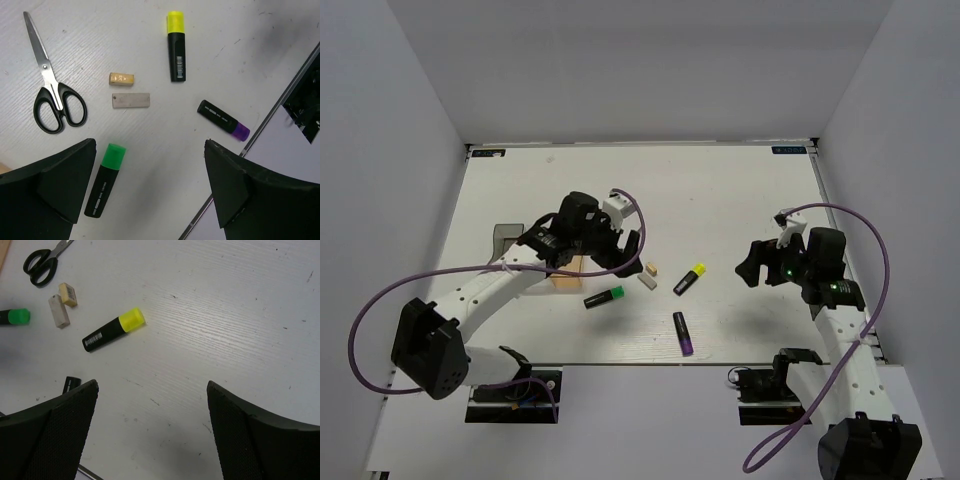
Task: Sort the stationery into containers
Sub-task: Grab a piece of stationery with the left arm
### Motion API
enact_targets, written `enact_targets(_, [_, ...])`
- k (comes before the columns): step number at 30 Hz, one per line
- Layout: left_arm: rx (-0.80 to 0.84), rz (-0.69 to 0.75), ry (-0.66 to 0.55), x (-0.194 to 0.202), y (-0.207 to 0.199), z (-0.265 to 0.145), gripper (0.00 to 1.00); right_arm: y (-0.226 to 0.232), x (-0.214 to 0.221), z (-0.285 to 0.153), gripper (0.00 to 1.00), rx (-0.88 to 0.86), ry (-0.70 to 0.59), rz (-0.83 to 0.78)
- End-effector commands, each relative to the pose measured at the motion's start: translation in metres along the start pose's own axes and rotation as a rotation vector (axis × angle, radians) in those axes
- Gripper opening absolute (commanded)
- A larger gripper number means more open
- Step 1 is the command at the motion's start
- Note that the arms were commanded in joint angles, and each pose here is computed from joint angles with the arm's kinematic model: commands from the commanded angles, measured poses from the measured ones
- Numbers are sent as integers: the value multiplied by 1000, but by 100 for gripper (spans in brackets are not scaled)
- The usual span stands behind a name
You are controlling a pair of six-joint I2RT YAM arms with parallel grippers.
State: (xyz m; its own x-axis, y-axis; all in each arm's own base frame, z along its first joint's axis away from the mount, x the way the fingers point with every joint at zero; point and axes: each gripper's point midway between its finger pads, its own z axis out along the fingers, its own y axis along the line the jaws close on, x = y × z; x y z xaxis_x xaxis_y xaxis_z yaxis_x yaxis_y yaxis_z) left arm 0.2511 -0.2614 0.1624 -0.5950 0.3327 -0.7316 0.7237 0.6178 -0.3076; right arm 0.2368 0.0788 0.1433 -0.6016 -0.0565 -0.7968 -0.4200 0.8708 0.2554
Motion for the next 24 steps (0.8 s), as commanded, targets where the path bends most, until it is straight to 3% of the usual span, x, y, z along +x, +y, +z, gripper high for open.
enact_targets(1, [25, 36, -56, -9, -9, -11, 99, 3, -20, -5, 90, 6, -72, -6])
enact_targets(9, [45, 33, -59, -3, -14, -14, 99, -3, -16, -3, 90, 24, -59, -33])
enact_targets(11, [46, 36, -54, -1, -14, -13, 93, -4, -10, -3, 86, 13, -42, -96])
enact_targets(12, [41, 36, -52, 0, -13, -12, 84, -4, -6, -2, 70, 4, -30, -147])
enact_targets(13, [31, 35, -44, 0, -11, -11, 47, -7, 0, 1, 50, 11, -21, -151])
enact_targets(14, [15, 37, -39, 0, -8, -10, 23, -10, 1, 3, 14, 19, -16, -150])
enact_targets(15, [-21, 34, -19, -1, -2, -9, 4, -11, 6, 2, 0, 25, 13, -135])
enact_targets(16, [-36, 41, 3, 1, 2, -4, 0, -11, 3, 0, 0, 21, 19, -138])
enact_targets(17, [-72, 40, 35, 7, 10, 0, 0, -11, 6, 2, 0, 19, 31, -132])
enact_targets(18, [-87, 70, 40, 4, 12, 0, 0, -11, 6, 2, 36, 19, 30, -139])
enact_targets(19, [-100, 63, 72, 8, 15, 5, 35, -11, 5, 2, 74, 19, 29, -138])
enact_targets(20, [-115, 91, 113, 15, 21, 11, 57, -11, 5, 2, 90, 19, 30, -142])
enact_targets(21, [-176, 123, 99, 0, 30, 11, 65, -14, 5, 2, 87, 28, 33, -147])
enact_targets(22, [-192, 127, 141, 6, 34, 11, 65, -13, 6, 2, 70, 24, 35, -152])
enact_targets(24, [-262, 138, 207, 9, 54, 23, 67, -13, 8, 3, 26, 20, 52, -148])
